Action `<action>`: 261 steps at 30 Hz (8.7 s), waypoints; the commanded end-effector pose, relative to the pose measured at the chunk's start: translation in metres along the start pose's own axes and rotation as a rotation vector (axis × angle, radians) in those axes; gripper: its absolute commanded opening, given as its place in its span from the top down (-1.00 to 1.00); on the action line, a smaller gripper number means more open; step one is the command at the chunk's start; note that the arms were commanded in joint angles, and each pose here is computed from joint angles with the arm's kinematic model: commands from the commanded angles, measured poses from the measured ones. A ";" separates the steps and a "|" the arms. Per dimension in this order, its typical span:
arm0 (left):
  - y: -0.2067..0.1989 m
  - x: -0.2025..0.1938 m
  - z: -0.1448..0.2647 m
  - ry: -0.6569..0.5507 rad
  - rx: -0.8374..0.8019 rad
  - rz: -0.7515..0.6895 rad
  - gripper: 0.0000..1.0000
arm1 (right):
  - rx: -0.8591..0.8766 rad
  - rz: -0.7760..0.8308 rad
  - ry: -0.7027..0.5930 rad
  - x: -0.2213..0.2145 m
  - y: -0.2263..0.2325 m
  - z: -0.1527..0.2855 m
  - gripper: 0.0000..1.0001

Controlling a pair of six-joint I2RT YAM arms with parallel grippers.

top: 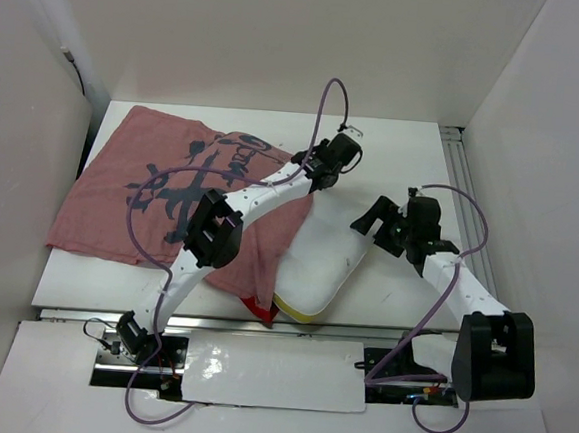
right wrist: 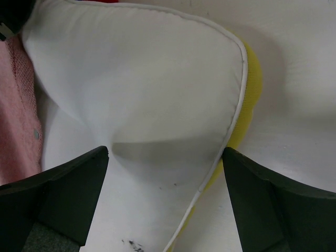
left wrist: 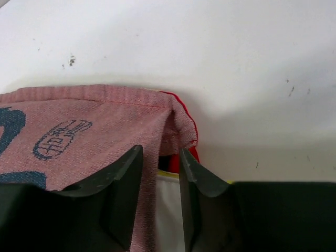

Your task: Put the pillow into the pillowcase

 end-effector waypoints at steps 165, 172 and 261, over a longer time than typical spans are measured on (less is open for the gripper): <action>-0.035 -0.042 0.246 -0.024 -0.250 0.069 -0.98 | -0.148 0.037 -0.260 -0.022 0.022 0.029 -0.66; -0.039 -0.012 0.124 0.044 -0.094 -0.094 -0.98 | 0.004 0.053 -0.136 -0.022 0.013 0.027 -0.58; -0.002 0.099 0.165 -0.307 -0.484 0.116 0.89 | 0.495 0.182 0.107 -0.033 0.125 -0.126 -0.34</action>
Point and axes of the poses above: each gripper's point midway between its finger pads, its own z axis back along the fingers, its own y axis along the line the jaws close on, x = y × z, the point moved 4 cm from there along z, back along the fingers, and after that the axes turned 11 degrees about -z, right-handed, at the moved point
